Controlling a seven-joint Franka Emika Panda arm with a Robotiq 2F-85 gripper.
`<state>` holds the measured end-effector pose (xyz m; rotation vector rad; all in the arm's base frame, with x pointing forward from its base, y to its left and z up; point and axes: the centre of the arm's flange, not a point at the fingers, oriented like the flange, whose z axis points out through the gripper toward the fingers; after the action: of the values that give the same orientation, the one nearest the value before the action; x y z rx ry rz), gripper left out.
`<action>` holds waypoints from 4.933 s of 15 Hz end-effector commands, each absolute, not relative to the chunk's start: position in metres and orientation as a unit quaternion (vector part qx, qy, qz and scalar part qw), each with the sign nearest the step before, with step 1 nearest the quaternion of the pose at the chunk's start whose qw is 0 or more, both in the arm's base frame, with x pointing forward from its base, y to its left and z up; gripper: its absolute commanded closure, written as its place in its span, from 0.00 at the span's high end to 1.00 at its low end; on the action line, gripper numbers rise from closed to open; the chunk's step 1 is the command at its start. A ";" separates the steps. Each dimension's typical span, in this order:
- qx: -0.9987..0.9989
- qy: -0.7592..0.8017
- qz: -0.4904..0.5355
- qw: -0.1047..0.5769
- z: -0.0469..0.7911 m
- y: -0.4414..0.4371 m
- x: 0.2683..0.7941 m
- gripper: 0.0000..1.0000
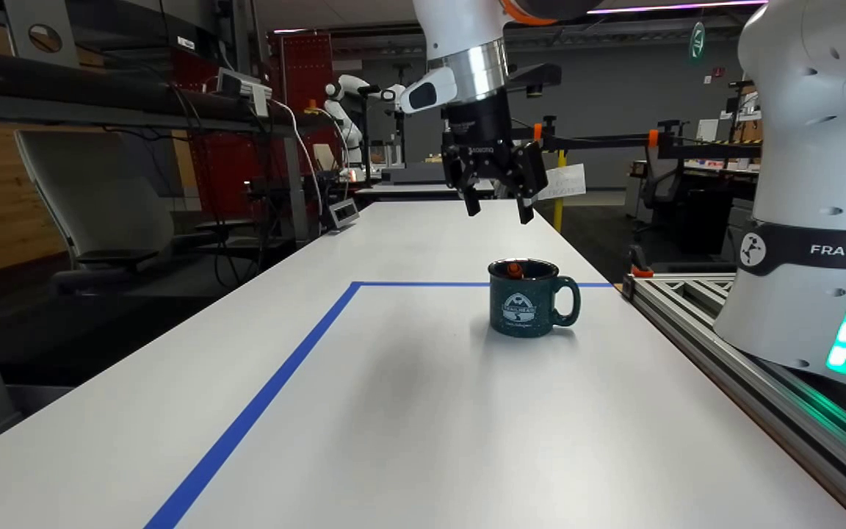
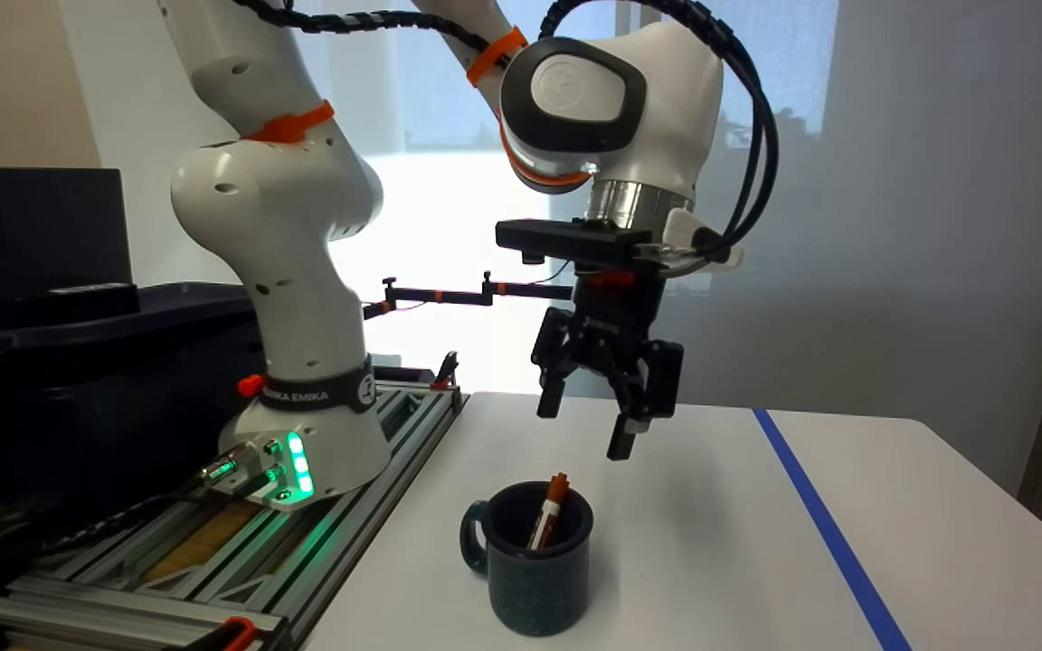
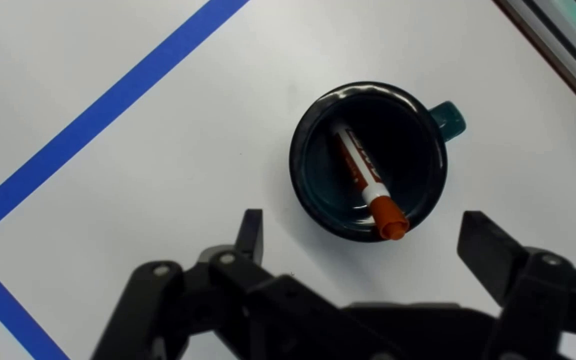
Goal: Take the marker out of the green mug.
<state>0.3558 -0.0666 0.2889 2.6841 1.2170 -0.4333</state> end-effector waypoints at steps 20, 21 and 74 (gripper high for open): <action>0.938 0.264 -0.201 0.104 0.234 -0.047 0.299 1.00; 0.940 0.258 -0.199 0.103 0.233 -0.047 0.299 1.00; 0.907 0.373 -0.133 0.143 0.360 -0.023 0.357 0.05</action>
<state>0.3523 -0.0369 0.3366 2.7030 0.9884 -0.4704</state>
